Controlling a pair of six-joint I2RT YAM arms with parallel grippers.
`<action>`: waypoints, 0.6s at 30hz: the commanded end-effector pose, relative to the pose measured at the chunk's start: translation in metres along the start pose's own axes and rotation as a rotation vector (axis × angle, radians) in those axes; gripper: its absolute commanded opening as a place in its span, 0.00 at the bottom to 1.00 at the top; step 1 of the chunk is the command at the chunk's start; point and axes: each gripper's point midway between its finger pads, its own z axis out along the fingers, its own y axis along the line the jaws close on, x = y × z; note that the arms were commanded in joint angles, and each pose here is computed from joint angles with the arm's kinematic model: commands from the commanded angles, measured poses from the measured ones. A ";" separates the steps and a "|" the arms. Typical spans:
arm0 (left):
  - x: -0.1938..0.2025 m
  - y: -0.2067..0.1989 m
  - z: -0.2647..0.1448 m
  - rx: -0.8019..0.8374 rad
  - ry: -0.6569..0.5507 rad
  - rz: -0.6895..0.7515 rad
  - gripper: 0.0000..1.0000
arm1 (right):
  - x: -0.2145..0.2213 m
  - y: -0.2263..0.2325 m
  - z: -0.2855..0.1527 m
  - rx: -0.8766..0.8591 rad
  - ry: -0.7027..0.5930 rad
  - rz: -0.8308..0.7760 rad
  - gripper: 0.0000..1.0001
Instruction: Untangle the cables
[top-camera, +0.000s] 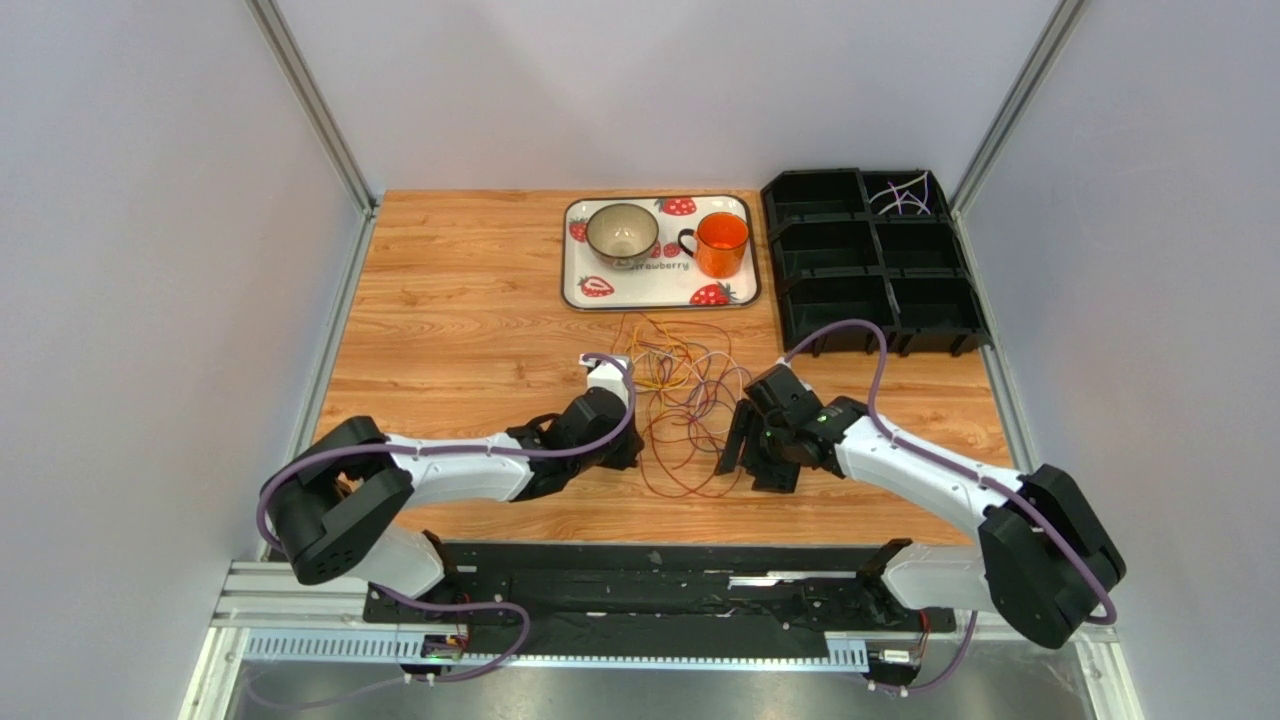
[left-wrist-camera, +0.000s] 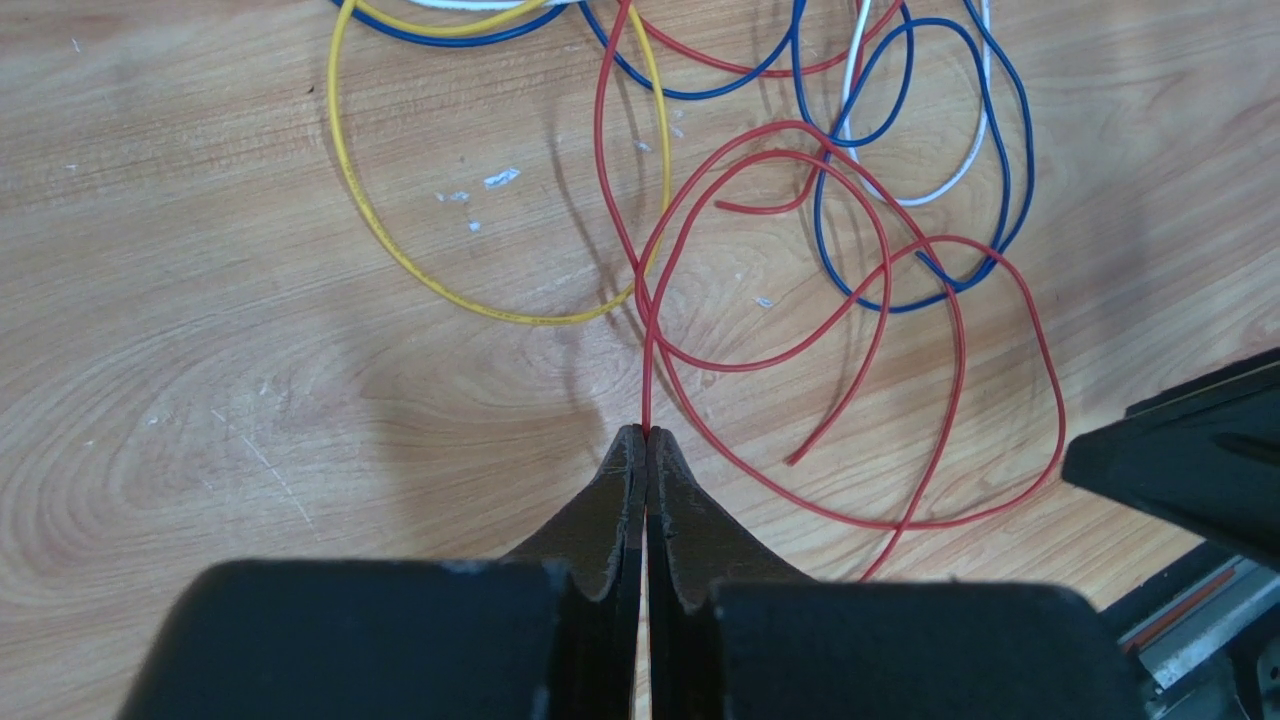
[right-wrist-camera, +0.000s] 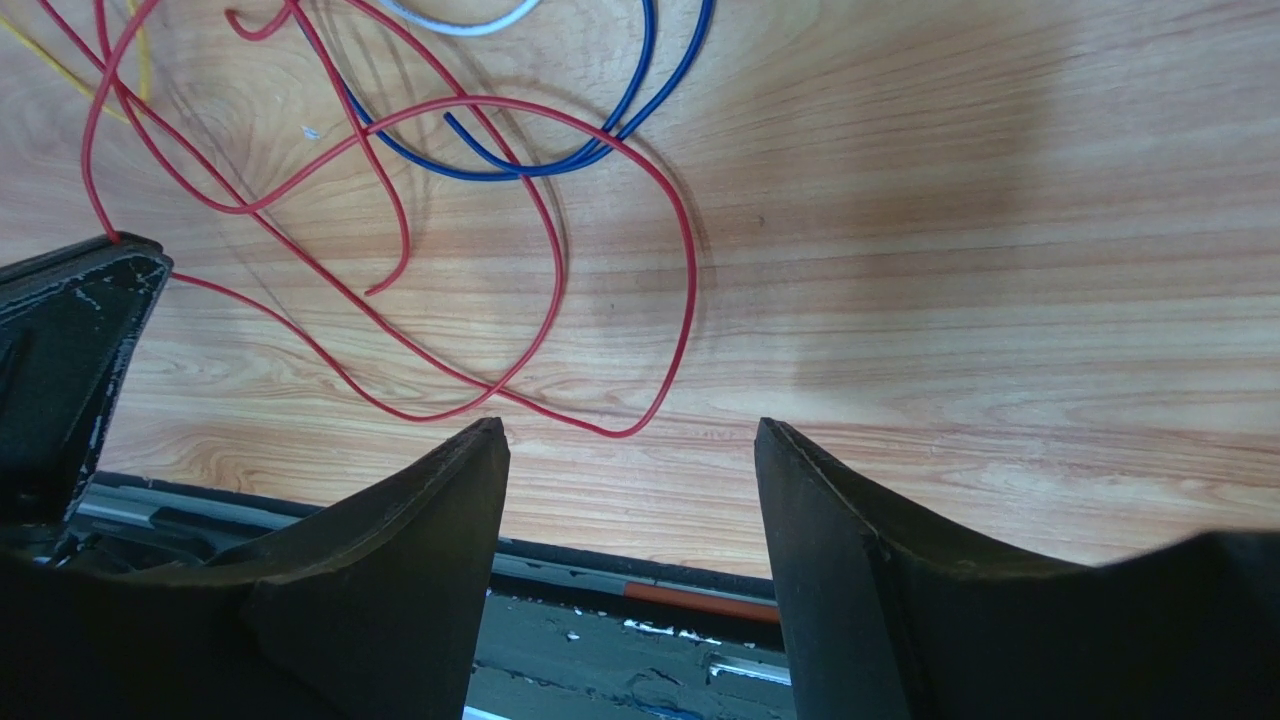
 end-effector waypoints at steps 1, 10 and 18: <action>-0.010 -0.011 0.003 0.031 -0.035 -0.044 0.00 | -0.006 0.016 0.007 -0.040 -0.027 0.019 0.66; 0.011 -0.021 0.020 0.078 0.041 -0.102 0.00 | -0.013 0.009 0.027 0.112 -0.051 -0.057 0.58; 0.017 -0.026 0.023 0.105 0.061 -0.127 0.00 | -0.013 0.010 0.033 0.228 -0.090 -0.127 0.53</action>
